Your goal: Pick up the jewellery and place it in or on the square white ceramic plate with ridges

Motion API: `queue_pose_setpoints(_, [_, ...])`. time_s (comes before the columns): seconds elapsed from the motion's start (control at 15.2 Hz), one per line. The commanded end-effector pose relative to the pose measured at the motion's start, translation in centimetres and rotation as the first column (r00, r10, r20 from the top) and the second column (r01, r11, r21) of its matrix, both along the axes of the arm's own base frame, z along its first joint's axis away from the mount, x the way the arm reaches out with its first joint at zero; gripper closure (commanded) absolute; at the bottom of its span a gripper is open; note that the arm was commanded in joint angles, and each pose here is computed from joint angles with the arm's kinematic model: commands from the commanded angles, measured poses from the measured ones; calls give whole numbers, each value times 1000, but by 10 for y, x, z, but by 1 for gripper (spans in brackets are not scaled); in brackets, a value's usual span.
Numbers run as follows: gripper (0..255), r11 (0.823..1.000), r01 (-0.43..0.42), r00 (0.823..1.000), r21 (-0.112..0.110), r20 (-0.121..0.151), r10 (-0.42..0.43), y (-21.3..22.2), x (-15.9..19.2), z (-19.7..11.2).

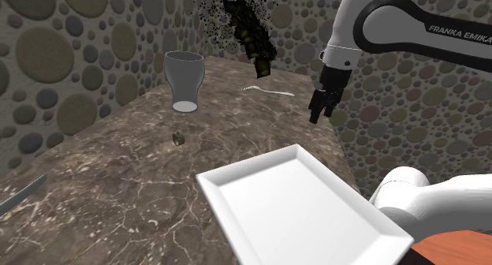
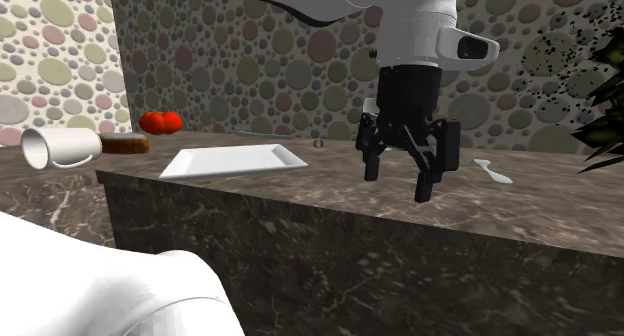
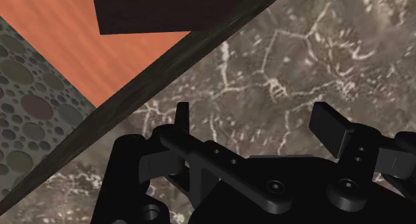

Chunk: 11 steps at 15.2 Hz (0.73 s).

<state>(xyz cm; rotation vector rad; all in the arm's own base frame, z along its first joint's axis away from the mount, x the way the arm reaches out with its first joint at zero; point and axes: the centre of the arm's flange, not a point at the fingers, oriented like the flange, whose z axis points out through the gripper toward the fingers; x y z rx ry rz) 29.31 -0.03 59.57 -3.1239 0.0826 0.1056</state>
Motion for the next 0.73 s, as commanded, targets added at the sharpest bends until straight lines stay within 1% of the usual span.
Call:
queue_pose_setpoints(0.0, [0, 1000, 0, 1000, 0, 0, 0, 0, 0, 0])
queue_pose_setpoints(0.66, [0, 1000, -11, 999, -6, -48, 10, 124, 52, 14])
